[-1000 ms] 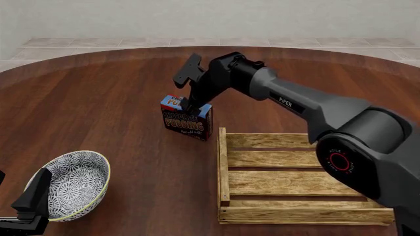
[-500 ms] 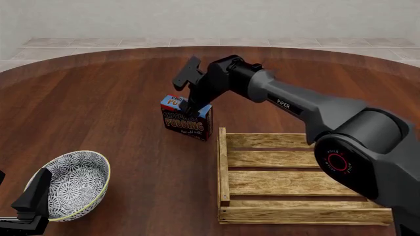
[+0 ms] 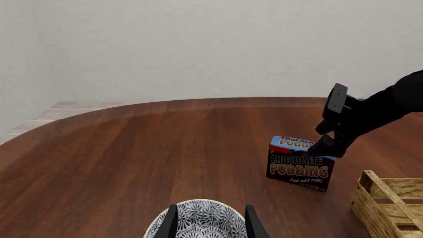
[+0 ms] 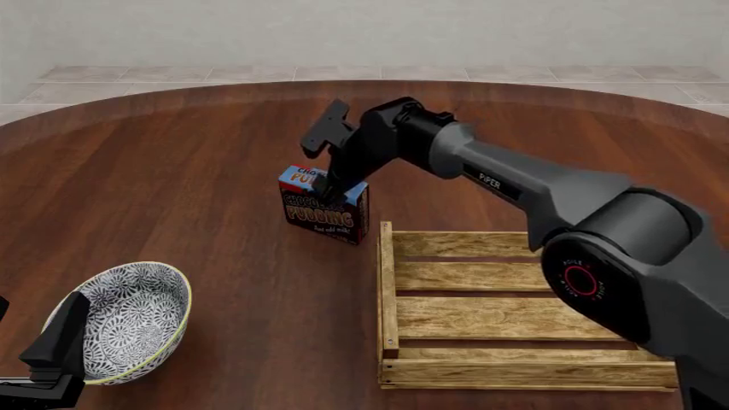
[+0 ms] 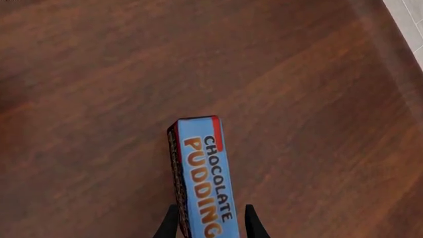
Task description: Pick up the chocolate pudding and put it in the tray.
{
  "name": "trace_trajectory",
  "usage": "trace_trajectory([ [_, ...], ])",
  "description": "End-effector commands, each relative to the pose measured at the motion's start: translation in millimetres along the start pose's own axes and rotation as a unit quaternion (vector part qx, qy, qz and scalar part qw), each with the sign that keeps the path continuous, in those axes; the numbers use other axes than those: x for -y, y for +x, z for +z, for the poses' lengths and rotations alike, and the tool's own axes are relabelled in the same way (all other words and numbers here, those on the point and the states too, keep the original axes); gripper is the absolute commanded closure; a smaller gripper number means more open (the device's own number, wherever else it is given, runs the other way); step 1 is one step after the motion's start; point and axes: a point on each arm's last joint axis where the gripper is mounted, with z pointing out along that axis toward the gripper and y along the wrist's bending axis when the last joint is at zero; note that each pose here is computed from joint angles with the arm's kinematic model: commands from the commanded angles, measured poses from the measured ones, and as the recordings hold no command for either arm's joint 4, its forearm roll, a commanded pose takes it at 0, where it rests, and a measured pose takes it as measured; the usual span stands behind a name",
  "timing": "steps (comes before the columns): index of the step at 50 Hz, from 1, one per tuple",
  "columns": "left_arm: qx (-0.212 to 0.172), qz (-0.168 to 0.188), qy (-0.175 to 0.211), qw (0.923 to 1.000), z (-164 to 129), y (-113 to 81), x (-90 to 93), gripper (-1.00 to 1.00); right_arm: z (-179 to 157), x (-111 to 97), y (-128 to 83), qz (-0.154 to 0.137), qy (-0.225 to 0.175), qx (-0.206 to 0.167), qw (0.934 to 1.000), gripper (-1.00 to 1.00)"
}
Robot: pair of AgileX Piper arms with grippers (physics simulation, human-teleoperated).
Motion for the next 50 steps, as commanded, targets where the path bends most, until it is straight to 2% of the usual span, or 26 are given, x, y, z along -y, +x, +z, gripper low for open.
trace_trajectory([
  [1,0.000,0.000,0.000,1.0000,0.0,0.0,0.0,-1.00,3.2,0.6,1.0,0.004,0.000,-0.001,1.0000,-1.00],
  [50,0.000,0.000,0.000,1.0000,0.0,0.0,0.0,-1.00,8.7,-0.9,7.7,0.009,-0.001,-0.006,0.9999,-1.00],
])
